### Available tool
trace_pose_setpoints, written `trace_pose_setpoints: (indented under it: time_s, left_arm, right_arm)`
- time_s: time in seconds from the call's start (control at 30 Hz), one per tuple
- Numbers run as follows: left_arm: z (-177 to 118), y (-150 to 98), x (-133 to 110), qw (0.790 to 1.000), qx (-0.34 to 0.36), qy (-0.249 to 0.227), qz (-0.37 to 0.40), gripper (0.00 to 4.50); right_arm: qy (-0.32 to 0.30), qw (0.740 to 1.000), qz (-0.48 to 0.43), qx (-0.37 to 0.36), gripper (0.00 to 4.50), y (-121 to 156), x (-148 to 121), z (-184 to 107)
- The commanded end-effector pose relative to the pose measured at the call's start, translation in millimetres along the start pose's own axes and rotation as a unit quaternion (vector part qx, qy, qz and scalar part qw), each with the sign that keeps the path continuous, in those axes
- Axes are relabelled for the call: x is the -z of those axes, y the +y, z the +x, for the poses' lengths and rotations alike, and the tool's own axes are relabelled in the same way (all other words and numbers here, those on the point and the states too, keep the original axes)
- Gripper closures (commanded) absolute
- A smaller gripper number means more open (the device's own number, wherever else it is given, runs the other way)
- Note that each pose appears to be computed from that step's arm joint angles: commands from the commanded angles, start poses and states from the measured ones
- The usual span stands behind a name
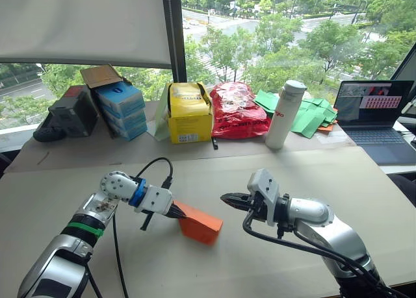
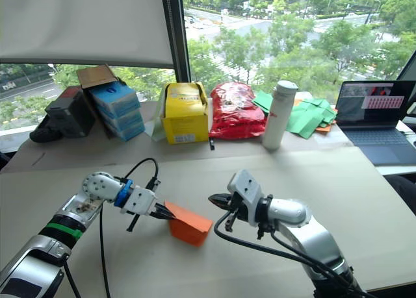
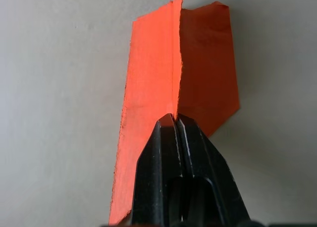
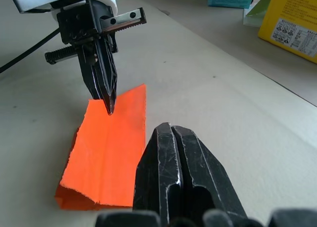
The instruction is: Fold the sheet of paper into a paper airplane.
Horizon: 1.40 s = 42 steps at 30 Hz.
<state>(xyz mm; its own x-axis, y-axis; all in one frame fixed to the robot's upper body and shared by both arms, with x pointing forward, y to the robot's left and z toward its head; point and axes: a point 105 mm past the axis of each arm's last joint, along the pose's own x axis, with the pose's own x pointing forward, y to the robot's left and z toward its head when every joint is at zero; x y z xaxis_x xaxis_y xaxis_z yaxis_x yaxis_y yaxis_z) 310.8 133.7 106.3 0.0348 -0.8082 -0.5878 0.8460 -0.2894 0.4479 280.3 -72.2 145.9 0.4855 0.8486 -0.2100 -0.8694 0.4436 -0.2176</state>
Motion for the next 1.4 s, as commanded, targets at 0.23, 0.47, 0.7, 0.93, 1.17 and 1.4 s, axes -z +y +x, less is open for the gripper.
trace_pose_setpoints:
  time_s: [0.23, 0.47, 0.7, 0.93, 1.17, 1.4]
  left_arm:
    - [-5.3, -1.8, -16.8, 0.992, -0.063, 0.019, -0.108, 4.48]
    - [-6.4, -3.7, -15.6, 0.987, -0.086, 0.015, -0.135, 2.97]
    - [-40.9, -16.9, -22.2, 0.967, -0.135, -0.032, -0.215, 0.64]
    - [-59.2, -39.2, -17.3, 0.942, -0.192, -0.037, -0.274, 0.62]
    - [-53.8, -41.1, -18.0, 0.935, -0.210, -0.044, -0.282, 0.62]
    - [-56.0, -45.0, -12.5, 0.933, -0.215, -0.039, -0.287, 0.62]
  right_arm:
    - [-0.029, 0.999, -0.034, 0.004, 4.50, -3.7, -17.9, -8.6]
    - [-0.021, 0.998, -0.050, -0.012, 4.50, -0.3, -12.6, -3.4]
    - [-0.039, 0.994, -0.075, -0.073, 2.97, 22.6, -19.2, -6.4]
    - [-0.021, 0.984, -0.154, -0.083, 0.55, 40.5, -4.6, 7.3]
    - [-0.009, 0.983, -0.179, -0.050, 0.55, 31.5, 15.9, 20.9]
    - [-0.019, 0.981, -0.183, -0.055, 2.46, 31.1, 17.6, 22.5]
